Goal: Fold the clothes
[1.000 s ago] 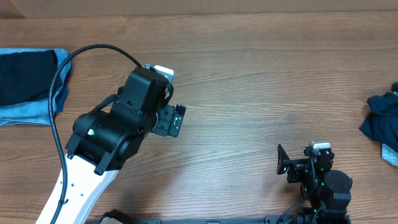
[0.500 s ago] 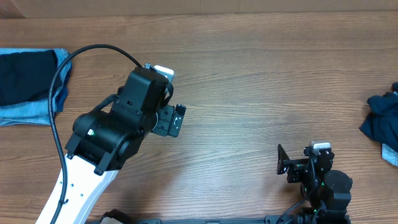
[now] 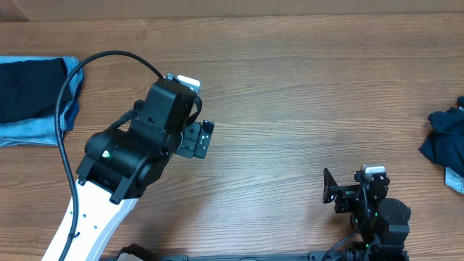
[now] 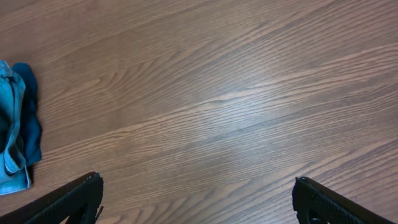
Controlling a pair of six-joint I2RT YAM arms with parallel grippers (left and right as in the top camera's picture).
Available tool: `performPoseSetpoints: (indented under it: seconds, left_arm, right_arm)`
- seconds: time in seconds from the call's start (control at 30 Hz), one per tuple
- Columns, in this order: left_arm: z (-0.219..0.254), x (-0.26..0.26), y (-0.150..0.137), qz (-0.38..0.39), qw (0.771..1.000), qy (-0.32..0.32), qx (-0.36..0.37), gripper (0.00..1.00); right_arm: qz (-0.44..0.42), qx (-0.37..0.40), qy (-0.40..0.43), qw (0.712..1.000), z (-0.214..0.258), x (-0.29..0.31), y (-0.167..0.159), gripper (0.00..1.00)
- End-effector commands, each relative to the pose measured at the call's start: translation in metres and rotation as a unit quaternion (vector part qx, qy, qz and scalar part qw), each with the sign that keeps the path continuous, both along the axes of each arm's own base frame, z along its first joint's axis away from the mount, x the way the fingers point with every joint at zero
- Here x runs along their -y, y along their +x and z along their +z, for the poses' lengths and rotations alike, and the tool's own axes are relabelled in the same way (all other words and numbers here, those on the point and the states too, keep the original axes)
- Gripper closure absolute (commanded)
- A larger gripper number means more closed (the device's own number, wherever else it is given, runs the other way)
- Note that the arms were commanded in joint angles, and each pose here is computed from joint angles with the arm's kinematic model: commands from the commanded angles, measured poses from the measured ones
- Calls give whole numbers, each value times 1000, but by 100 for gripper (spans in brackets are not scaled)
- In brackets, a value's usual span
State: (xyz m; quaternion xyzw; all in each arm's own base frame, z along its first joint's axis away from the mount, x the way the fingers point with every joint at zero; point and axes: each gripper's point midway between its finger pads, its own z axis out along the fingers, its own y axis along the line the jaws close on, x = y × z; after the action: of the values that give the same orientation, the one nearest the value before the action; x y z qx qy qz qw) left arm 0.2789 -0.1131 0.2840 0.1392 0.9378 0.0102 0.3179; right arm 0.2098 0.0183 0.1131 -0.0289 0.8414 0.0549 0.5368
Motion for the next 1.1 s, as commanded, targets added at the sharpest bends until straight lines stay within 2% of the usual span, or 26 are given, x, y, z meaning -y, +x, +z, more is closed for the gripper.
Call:
performPoseSetpoints:
  seconds: [0.0, 0.1, 0.23, 0.37, 0.73, 1.07]
  left_arm:
    - [3, -24, 5, 25, 999, 32, 10, 0]
    - [12, -30, 18, 20, 999, 2, 34, 0]
    - [26, -27, 29, -62, 992, -78, 81, 0]
    - [28, -45, 25, -56, 980, -131, 137, 0]
    - [-44, -57, -26, -53, 957, -129, 255, 0]
    - [-112, -58, -51, -55, 948, -131, 285, 0]
  right_arm:
    - [-3, -1, 1, 1000, -5, 1, 0, 0]
    - [-3, -1, 1, 1000, -5, 1, 0, 0]
    - [-3, -1, 1, 1000, -5, 1, 0, 0]
    - [-3, -1, 1, 1000, -5, 1, 0, 0]
    - [-3, -1, 1, 1000, -5, 1, 0, 0]
    - [-3, -1, 1, 1000, -5, 1, 0, 0]
